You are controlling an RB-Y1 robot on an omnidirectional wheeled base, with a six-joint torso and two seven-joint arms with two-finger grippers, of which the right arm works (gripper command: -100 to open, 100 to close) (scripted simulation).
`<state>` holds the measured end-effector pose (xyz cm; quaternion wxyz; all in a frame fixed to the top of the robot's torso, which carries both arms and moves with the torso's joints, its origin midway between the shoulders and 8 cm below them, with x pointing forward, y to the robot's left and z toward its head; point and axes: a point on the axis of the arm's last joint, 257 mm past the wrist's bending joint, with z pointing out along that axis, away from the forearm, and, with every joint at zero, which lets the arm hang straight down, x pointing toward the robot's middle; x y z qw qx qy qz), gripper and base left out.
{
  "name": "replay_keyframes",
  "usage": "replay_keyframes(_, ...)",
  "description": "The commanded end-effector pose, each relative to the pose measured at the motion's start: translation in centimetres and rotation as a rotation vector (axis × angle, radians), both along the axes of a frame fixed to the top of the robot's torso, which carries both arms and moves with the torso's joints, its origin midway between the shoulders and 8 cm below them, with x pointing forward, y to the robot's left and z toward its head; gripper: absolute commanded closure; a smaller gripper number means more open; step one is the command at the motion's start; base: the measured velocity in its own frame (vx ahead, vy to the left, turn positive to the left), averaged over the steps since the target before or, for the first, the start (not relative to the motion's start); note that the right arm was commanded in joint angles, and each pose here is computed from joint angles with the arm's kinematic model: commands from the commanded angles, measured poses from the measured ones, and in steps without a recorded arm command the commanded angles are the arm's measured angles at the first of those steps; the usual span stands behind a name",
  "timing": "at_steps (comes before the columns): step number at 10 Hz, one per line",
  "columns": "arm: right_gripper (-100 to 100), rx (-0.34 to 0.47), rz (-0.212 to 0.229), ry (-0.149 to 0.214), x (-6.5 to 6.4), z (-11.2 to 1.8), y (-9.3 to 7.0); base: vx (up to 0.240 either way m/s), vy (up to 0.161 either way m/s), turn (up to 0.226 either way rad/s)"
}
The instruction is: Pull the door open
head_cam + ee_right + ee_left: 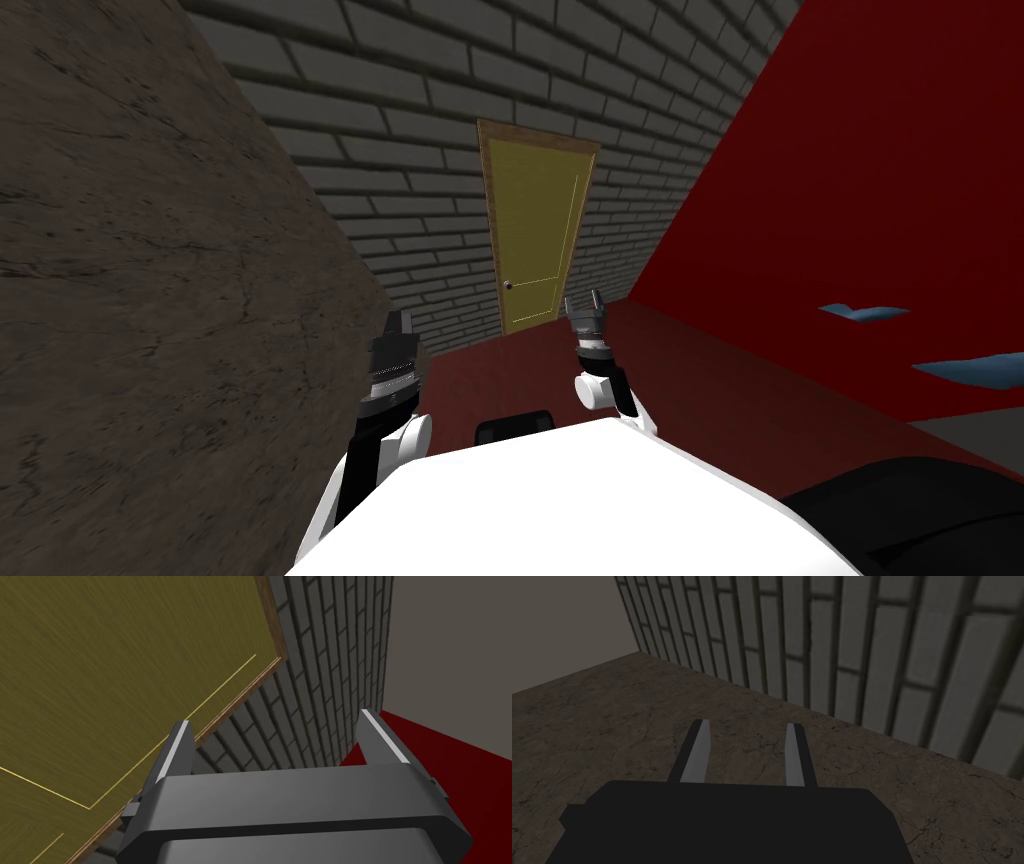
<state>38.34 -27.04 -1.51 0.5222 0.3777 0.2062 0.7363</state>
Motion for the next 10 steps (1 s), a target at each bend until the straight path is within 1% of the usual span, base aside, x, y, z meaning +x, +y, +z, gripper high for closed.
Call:
replay_keyframes(1, -100, 0.042, 0.026, 0.016, 0.9, -1.2, 0.0, 0.105, -0.021, 0.132)
replay_keyframes(8, -100, 0.231, 0.122, 0.093, 3.5, -7.3, -0.9, 0.095, -0.015, 0.136)
replay_keyframes(9, -100, 0.260, 0.135, 0.100, 3.8, -8.0, -1.0, 0.092, -0.033, 0.151)
replay_keyframes(10, -100, 0.260, 0.134, 0.104, 3.8, -8.2, -1.0, 0.053, -0.016, 0.051)
